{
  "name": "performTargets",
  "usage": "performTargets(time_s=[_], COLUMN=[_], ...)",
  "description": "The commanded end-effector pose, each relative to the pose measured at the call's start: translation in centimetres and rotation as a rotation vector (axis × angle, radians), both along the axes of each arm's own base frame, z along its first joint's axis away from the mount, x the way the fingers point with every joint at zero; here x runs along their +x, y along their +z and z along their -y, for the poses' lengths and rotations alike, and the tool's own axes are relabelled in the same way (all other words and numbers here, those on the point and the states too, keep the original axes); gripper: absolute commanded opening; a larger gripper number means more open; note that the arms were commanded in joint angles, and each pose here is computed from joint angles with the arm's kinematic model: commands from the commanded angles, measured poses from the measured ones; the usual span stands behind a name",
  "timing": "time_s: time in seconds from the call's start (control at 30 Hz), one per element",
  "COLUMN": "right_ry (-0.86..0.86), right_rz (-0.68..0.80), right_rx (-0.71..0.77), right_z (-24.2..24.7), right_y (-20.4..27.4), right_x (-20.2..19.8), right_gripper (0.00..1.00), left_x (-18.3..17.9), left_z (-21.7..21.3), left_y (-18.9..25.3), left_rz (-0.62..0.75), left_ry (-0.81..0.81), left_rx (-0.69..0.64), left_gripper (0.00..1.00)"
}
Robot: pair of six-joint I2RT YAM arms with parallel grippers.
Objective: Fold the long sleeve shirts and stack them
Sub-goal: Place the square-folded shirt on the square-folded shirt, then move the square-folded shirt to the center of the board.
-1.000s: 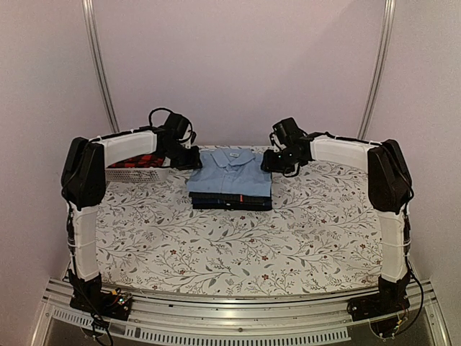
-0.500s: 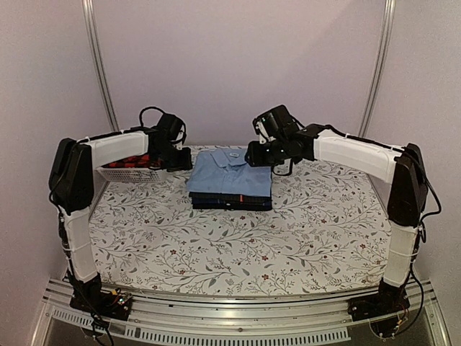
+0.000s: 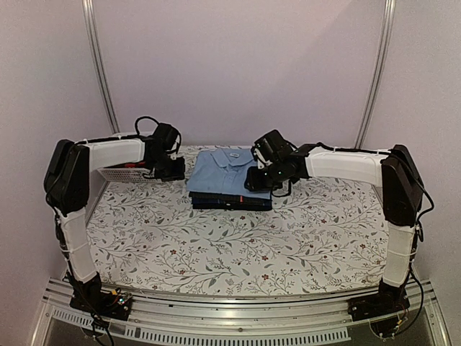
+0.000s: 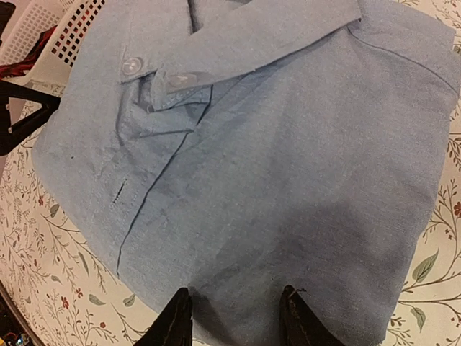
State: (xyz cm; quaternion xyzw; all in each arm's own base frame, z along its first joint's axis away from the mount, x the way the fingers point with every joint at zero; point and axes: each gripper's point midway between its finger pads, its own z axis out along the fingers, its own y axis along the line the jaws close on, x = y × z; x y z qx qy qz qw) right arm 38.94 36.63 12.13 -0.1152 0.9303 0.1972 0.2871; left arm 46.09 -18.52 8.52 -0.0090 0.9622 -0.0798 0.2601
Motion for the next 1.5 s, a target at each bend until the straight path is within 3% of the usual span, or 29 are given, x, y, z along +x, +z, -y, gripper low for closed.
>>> performTargets(time_s=[0.0, 0.43, 0.67, 1.03, 1.2, 1.47], right_ry=[-0.003, -0.074, -0.084, -0.048, 0.045, 0.221], right_rz=[0.039, 0.209, 0.231, 0.175, 0.152, 0.125], right_rx=[0.06, 0.128, 0.138, 0.141, 0.193, 0.153], right_z=[-0.3, 3.4, 4.5, 4.1, 1.5, -5.4], right_y=[2.8, 11.5, 12.5, 10.5, 9.8, 5.9], right_x=[0.1, -1.3, -2.2, -3.1, -3.2, -2.7], right_gripper=[0.43, 0.78, 0.8, 0.83, 0.89, 0.91], left_x=[1.2, 1.5, 1.8, 1.4, 2.5, 1.3], left_z=[0.6, 4.9, 11.3, 22.8, 20.1, 8.4], left_y=[-1.0, -6.1, -5.8, -2.8, -1.0, 1.1], left_rz=[0.004, -0.083, -0.075, -0.038, -0.022, 0.005], left_ry=[0.01, -0.012, -0.103, -0.293, -0.239, -0.065], left_rx=[-0.031, -0.046, -0.126, -0.29, -0.264, -0.202], left_gripper=[0.31, 0.3, 0.29, 0.31, 0.32, 0.33])
